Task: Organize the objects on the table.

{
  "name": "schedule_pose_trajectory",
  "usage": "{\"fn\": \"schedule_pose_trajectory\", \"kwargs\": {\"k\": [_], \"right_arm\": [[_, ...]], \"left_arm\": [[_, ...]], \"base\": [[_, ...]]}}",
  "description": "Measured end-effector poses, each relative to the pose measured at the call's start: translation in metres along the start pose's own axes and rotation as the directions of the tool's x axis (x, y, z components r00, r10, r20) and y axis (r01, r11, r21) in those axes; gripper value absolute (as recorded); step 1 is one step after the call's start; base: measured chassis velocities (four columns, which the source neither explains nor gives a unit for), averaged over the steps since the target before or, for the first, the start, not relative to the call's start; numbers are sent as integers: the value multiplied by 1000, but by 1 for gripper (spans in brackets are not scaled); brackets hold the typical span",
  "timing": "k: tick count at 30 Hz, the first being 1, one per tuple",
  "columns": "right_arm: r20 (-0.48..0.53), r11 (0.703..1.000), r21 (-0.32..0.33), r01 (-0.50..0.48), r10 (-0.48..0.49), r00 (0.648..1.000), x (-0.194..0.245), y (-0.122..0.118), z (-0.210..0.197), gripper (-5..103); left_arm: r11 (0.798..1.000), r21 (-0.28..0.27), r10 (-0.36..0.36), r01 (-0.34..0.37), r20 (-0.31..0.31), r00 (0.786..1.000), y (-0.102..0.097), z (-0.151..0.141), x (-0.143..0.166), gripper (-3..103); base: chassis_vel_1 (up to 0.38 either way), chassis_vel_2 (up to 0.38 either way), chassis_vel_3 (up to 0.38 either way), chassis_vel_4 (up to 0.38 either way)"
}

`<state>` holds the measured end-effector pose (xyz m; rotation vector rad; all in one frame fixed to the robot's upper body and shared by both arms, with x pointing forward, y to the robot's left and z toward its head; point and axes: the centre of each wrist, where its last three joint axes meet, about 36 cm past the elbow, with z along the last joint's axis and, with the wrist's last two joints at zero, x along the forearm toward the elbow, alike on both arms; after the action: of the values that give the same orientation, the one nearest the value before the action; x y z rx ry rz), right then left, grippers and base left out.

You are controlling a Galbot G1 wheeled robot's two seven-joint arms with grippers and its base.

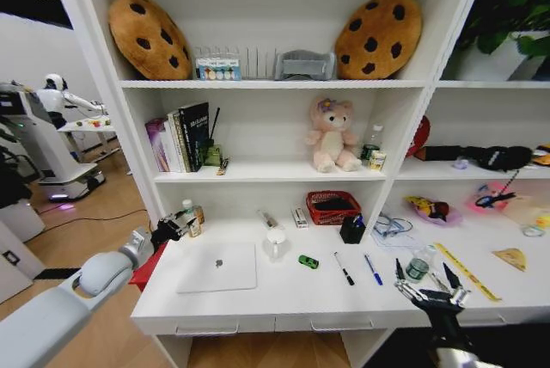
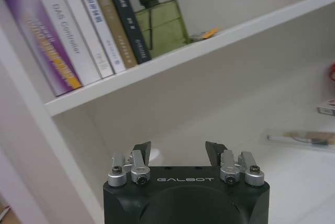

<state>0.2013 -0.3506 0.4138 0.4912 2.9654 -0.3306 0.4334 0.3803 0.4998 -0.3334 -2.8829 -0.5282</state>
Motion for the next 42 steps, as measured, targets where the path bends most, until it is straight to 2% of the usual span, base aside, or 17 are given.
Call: {"fn": "schedule_pose_trajectory", "kwargs": {"k": [2,3,4,5,6,7,9,10,13,15,17,20,21,24,29,31,42], "right_arm": [[-18,999,9,-35,36,999,-3,-1,-1,100],[-18,999,9,-35,36,999,-3,-1,-1,100],[-29,998,15,-53,54,998,-4,-2,-2,100],[-29,998,15,-53,54,998,-4,-2,-2,100],[-35,998,17,-59,60,998,-5,-2,-3,100],[-50,997,22,-72,73,996,-9,-2,-4,100],[-63,997,21,-79,80,995,-13,-2,-5,100],[-63,997,21,-79,80,995,-13,-2,-5,100],[-83,996,4,-85,85,993,-21,0,-7,100],[-91,997,-8,-82,81,993,-22,1,-9,100],[-141,994,-82,-77,65,988,-23,4,-17,100],[-175,990,-126,-68,45,983,-21,5,-22,100],[-199,986,-163,-37,4,980,-20,5,-27,100],[-205,983,-184,27,-66,977,-21,2,-32,100],[-188,972,-175,158,-190,964,-30,-1,-40,100],[-168,961,-155,230,-255,952,-37,-1,-42,100],[-153,940,-121,321,-337,929,-50,-3,-37,100]], "left_arm": [[996,47,-77,77,-17,997,2,-6,1,68],[996,47,-77,77,-17,997,2,-6,1,68],[988,95,-119,122,-38,992,2,-12,4,79],[988,95,-119,122,-38,992,2,-12,4,79],[982,122,-138,144,-51,989,1,-14,8,79],[964,184,-175,191,-97,980,1,-14,19,89],[946,235,-197,224,-133,971,1,-13,30,94],[946,235,-197,224,-133,971,1,-13,30,94],[905,287,-271,313,-177,946,9,-6,51,100],[897,298,-282,327,-184,942,12,-5,57,100],[883,321,-297,341,-179,938,16,-5,70,100],[880,339,-294,332,-158,943,15,-4,79,100],[877,357,-292,321,-135,947,12,-4,87,100],[873,386,-277,297,-107,955,1,-5,99,100],[883,389,-260,263,-60,964,-20,5,116,100],[895,370,-255,249,-32,966,-29,9,124,100],[897,370,-251,239,-16,968,-35,5,131,100]], "base": [[0,0,0,0],[0,0,0,0],[0,0,0,0],[0,0,0,0],[0,0,0,0],[0,0,0,0],[0,0,0,0],[0,0,0,0],[0,0,0,0],[0,0,0,0],[0,0,0,0],[0,0,0,0],[0,0,0,0],[0,0,0,0],[0,0,0,0],[0,0,0,0],[0,0,0,0]]}}
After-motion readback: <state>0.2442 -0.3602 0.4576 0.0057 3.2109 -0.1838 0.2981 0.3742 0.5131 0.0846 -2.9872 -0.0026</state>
